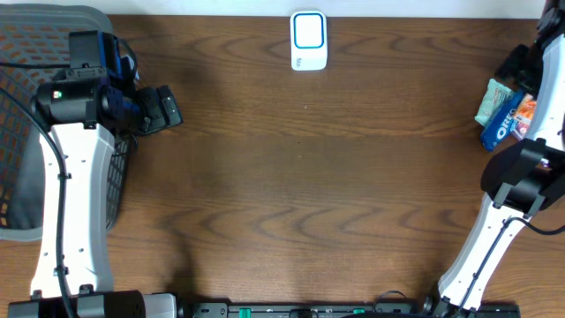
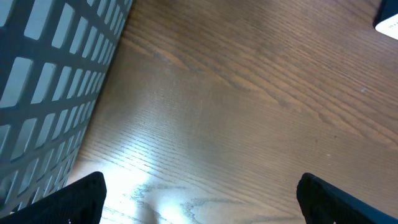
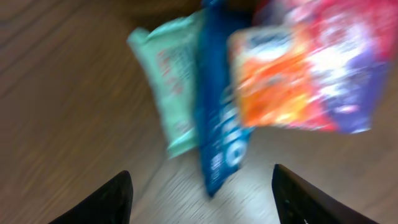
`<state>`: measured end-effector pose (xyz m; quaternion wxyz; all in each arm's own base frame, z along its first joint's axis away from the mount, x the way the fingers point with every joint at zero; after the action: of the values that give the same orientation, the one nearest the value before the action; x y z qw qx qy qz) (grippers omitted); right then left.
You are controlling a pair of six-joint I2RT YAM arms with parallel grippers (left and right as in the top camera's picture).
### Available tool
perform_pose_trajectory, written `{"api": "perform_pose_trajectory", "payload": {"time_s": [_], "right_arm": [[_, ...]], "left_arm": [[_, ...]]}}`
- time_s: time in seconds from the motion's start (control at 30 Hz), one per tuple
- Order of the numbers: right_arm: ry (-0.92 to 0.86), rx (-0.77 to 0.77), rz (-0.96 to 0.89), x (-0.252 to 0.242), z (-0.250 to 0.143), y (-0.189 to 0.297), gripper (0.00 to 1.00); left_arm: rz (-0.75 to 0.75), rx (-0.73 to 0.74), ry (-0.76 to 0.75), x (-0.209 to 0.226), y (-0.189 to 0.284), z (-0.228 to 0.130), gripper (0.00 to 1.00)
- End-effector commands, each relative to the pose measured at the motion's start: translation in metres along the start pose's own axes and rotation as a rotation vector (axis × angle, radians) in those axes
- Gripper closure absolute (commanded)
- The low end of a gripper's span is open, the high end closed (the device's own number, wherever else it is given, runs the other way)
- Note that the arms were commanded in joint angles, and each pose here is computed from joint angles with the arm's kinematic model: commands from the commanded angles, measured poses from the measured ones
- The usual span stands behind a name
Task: Scan the item barcode
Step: 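Carry the orange box to the right edge and release it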
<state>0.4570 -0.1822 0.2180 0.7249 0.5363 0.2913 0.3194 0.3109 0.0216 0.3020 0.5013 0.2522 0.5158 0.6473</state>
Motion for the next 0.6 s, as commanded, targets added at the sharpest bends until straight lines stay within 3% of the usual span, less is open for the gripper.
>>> {"api": "perform_pose_trajectory", "payload": {"time_s": [0.0,0.1,0.23,0.4,0.57], "right_arm": [[0.019,0.047,0.195,0.026,-0.015,0.026,0.28],[0.033,0.049,0.264,0.033,-0.027,0.056,0.24],[0.087,0.032,0.287,0.040,-0.048,0.098,0.01],[0.254,-0.025,0.327,0.048,-0.082,0.154,0.01],[0.304,-0.094,0.366,0.045,-0.112,0.200,0.01]], "left_arm": [[0.010,-0.003,-0.003,0.002,0.001,0.000,0.02],[0.010,-0.003,-0.003,0.002,0.001,0.000,0.02],[0.010,-0.003,-0.003,0.002,0.001,0.000,0.02],[0.010,-0.003,-0.003,0.002,0.001,0.000,0.02],[0.010,-0.003,-0.003,0.002,0.001,0.000,0.02]]}}
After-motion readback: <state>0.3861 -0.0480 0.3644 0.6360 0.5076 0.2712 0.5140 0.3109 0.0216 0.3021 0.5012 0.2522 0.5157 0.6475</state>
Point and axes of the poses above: each gripper's point midway between its finger pads, its own y axis back along the fingers, its own x axis along the line the jaws close on, z = x × y, the point moved 8 cm from there along y, back along the fingers, and after that the axes turned 4 degrees about y, right-handed, at the moved point
